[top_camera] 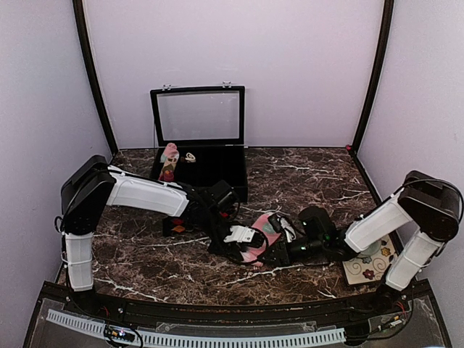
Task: Roll the socks
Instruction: Roll the sock at the center of the board.
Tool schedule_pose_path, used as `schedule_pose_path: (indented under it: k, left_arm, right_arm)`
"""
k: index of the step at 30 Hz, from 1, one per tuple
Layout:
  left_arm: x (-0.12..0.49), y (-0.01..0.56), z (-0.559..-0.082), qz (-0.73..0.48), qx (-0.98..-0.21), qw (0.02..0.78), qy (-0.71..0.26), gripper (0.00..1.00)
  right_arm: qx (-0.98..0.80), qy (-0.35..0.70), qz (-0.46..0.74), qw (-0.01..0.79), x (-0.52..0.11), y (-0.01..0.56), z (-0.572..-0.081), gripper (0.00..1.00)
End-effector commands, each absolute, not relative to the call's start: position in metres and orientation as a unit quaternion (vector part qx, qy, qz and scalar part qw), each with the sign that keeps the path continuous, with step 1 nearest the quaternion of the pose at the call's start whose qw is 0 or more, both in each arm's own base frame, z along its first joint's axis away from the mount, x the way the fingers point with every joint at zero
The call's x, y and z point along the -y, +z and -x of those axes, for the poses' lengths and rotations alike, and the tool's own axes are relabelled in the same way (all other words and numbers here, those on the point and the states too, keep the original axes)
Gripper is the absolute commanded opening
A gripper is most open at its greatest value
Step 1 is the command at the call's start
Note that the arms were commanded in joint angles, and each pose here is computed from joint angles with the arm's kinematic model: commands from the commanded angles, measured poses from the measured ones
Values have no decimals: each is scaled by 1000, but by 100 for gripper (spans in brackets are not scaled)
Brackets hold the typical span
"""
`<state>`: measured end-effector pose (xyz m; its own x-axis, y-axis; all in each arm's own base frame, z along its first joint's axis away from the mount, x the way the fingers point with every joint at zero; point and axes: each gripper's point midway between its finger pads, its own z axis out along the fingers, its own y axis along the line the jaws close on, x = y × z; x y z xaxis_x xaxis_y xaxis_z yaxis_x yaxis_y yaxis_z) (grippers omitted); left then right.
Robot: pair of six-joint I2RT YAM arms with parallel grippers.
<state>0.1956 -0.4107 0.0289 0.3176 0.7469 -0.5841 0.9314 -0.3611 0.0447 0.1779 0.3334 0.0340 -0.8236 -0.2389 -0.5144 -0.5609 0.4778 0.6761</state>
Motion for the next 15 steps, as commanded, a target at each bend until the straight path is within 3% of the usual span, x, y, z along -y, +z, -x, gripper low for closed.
schedule_pose_path:
  k: [1, 9, 15]
  left_arm:
    - [363, -12, -147, -752, -593, 14, -288, 21]
    - [363, -5, -138, -685, -642, -61, -338, 20]
    - [368, -13, -139, -623, -694, -104, -345, 20]
  right_arm:
    - [-887, 342, 232, 206, -287, 5, -177, 47]
    - [-827, 293, 323, 354, -289, 54, -168, 45]
    - [-769, 286, 417, 391, -307, 72, -137, 43]
